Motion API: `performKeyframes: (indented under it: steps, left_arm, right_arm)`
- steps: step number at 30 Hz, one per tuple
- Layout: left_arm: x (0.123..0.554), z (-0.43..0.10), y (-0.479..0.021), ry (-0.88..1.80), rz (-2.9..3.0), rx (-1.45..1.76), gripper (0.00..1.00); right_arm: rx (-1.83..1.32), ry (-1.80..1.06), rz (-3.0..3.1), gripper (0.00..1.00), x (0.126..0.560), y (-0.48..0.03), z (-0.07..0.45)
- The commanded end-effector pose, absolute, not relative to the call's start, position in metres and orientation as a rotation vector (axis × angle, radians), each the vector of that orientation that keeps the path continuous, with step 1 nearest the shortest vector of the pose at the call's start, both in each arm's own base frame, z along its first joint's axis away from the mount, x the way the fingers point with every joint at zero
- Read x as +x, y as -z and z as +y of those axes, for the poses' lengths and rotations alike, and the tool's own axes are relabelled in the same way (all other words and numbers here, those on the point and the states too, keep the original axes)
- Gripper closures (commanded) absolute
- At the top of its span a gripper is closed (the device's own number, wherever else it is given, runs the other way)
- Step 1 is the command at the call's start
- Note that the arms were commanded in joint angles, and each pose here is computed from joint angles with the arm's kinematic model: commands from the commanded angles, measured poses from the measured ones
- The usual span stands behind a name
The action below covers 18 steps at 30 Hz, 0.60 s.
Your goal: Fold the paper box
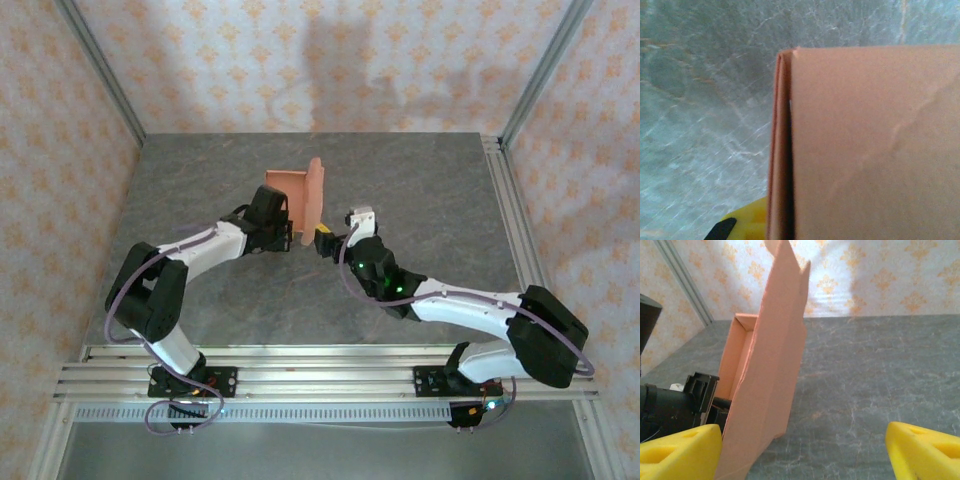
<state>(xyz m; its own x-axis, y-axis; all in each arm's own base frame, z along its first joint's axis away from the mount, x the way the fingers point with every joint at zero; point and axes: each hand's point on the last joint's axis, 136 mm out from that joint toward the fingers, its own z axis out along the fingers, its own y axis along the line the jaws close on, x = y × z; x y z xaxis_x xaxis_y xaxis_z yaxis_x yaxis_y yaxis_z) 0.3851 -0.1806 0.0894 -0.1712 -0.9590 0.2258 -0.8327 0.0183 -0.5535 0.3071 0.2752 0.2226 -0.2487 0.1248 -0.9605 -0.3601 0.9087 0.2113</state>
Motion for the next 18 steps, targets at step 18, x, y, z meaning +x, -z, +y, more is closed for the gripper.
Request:
performKeyframes:
  steps: [18]
  left_arm:
    - [0.321, -0.183, -0.043, 0.415, 2.485, -2.191, 1.00]
  right_arm:
    - [-0.230, -0.548, 1.733, 0.15, 0.329, -0.271, 0.280]
